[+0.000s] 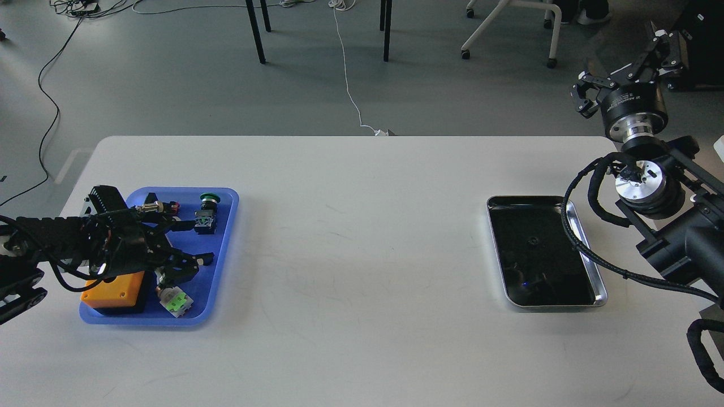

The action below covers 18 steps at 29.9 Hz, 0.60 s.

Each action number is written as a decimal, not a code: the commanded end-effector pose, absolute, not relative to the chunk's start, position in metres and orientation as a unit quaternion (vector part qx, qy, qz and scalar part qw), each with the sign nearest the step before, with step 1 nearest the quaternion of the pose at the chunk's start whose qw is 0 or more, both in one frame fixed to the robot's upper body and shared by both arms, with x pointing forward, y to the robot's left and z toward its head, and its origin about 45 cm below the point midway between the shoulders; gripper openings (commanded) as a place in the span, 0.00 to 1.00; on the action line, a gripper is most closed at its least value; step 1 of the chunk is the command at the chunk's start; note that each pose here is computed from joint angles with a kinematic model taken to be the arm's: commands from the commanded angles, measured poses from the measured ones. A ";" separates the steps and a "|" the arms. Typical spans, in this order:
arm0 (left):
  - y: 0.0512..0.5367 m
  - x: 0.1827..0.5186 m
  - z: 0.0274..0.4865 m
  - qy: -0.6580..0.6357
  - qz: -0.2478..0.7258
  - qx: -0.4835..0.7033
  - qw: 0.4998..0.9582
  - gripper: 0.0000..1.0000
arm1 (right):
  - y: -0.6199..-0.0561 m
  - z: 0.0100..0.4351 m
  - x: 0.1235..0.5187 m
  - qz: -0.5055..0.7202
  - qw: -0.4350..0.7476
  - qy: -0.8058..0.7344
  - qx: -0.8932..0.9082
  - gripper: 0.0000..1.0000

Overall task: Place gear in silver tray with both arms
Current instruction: 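Grasp another black gear in the blue tray with the left gripper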

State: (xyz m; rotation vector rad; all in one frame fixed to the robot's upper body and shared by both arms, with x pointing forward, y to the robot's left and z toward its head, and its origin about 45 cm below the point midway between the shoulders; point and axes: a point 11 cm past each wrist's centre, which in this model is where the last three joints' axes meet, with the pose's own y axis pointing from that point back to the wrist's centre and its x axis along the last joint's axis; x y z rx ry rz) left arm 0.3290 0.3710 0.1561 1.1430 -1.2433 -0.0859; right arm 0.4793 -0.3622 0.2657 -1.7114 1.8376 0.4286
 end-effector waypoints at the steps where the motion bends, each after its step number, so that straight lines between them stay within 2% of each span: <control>1: 0.366 0.330 0.152 -0.549 -0.040 0.503 0.666 0.71 | -0.364 0.268 0.479 0.159 0.296 0.690 -0.641 0.99; 18: 0.374 0.333 0.151 -0.548 -0.062 0.517 0.655 0.66 | -0.360 0.267 0.480 0.163 0.300 0.686 -0.642 0.99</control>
